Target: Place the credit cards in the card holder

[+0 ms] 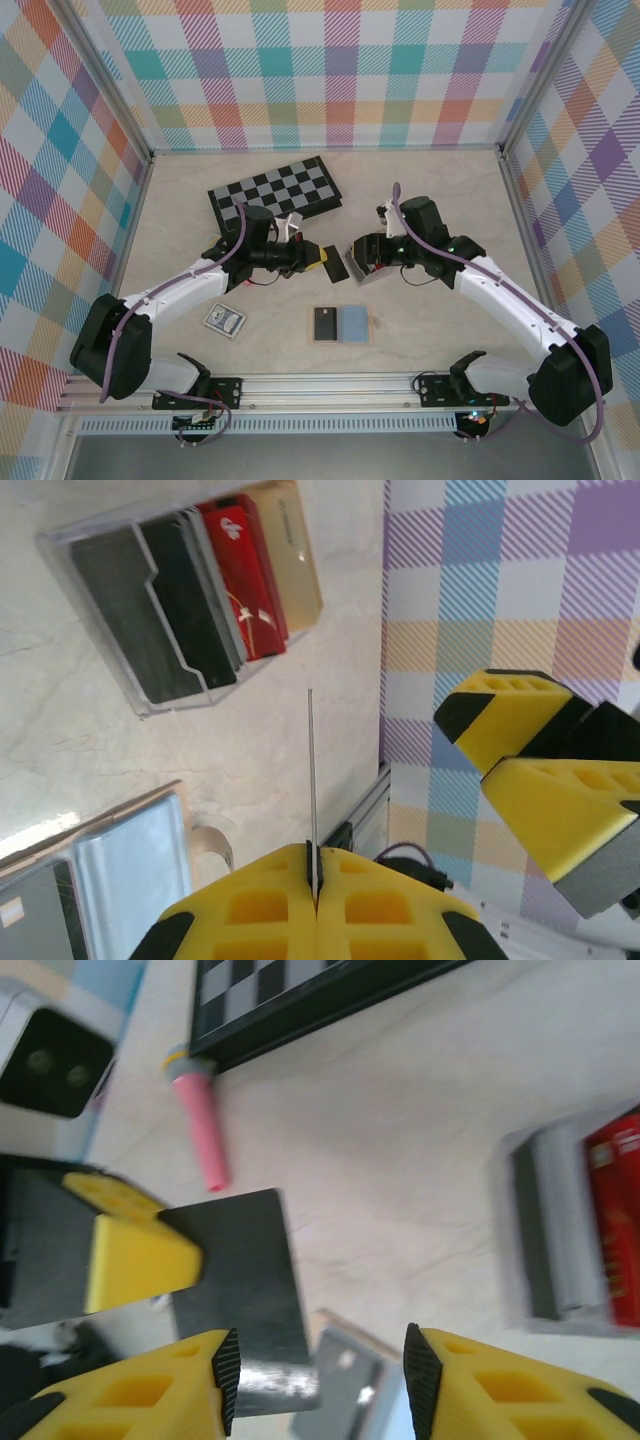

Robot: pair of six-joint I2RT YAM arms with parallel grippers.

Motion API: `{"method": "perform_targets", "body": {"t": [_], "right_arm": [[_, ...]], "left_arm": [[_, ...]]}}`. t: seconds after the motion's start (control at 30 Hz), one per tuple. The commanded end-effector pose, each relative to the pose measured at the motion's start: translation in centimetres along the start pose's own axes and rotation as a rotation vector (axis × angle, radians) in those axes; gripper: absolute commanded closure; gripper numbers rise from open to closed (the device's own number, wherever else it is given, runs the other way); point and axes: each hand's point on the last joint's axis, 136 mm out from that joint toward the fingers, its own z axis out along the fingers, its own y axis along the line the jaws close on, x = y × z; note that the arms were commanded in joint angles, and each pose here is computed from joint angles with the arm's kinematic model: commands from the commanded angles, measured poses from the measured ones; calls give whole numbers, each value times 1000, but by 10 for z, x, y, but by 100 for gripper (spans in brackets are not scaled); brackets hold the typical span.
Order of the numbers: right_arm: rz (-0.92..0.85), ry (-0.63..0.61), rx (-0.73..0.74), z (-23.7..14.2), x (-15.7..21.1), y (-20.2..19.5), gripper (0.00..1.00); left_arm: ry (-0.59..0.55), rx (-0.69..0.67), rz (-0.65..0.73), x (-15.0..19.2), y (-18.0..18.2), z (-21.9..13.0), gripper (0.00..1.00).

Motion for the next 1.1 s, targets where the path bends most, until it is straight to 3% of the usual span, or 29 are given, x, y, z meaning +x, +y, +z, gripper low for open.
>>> {"method": "perform_targets", "body": {"t": [0.0, 0.23, 0.4, 0.5, 0.7, 0.8, 0.9, 1.07], "right_arm": [[76, 111, -190, -4, 19, 31, 49], [97, 157, -257, -2, 20, 33, 48], [108, 174, -335, -4, 17, 39, 52], [94, 170, -387, -9, 14, 47, 68], [84, 180, -454, -16, 12, 53, 85], [86, 169, -448, -18, 10, 52, 90], [106, 147, -444, -19, 5, 50, 97], [167, 51, -422, -20, -7, 45, 100]], "left_arm": [[22, 110, 166, 3, -42, -7, 100], [68, 226, 265, 16, -76, -15, 100], [61, 247, 291, 19, -85, -23, 100], [58, 244, 291, 18, -85, -22, 100], [56, 247, 281, 15, -85, -20, 99], [50, 233, 268, 13, -82, -19, 94], [39, 215, 237, 11, -78, -17, 74], [6, 264, 185, 10, -81, -20, 66]]}}
